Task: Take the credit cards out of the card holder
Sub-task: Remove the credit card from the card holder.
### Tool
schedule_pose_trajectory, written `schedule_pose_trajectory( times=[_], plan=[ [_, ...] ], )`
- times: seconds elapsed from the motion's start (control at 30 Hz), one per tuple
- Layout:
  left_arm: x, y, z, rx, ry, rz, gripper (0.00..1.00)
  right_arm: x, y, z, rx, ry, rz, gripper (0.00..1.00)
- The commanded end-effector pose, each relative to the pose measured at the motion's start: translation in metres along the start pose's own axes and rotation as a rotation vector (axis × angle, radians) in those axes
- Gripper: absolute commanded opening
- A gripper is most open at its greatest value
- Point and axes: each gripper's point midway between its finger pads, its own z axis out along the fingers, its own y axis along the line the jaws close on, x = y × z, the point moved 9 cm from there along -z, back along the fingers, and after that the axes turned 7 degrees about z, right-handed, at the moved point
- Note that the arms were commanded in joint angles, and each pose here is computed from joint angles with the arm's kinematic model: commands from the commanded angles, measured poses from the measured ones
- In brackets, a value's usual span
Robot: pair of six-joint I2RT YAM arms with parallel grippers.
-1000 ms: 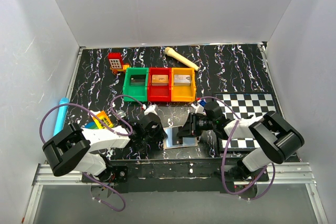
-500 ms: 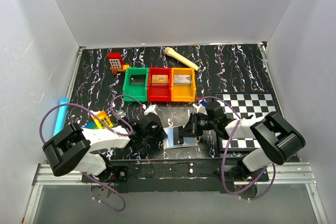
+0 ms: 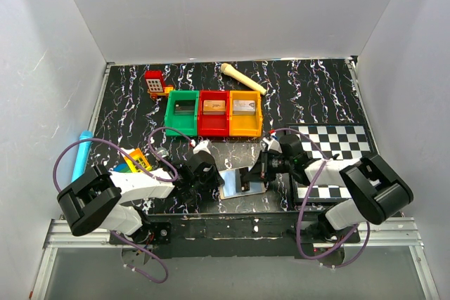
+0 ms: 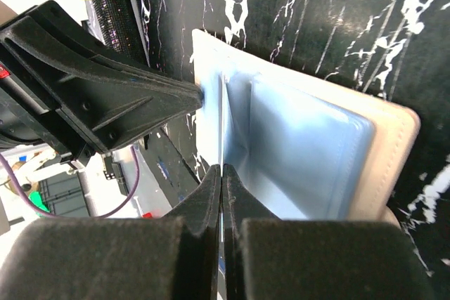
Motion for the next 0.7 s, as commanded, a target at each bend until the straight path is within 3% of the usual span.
schedule_pose_trajectory(
  times=[0.0,0.37,0.53,0.67],
  plan=[
    [0.002,0.007,0.0,-0.03,0.013,0.007,0.0,-0.003,-0.002,-0.012,0.018,-0.03,-0.023,0.01],
    [-0.008,-0.002,-0.006,0.012,-0.027,0.042,0.02,-0.015,0.02,-0.041,0.086,-0.085,-0.121,0.01],
    [-0.024,-0.016,-0.017,0.075,-0.098,0.071,0.36,-0.017,0.041,-0.06,0.122,-0.122,-0.197,0.01],
    [-0.04,-0.031,-0.032,0.111,-0.146,0.091,0.5,-0.017,0.06,-0.077,0.126,-0.163,-0.263,0.01]
  ],
)
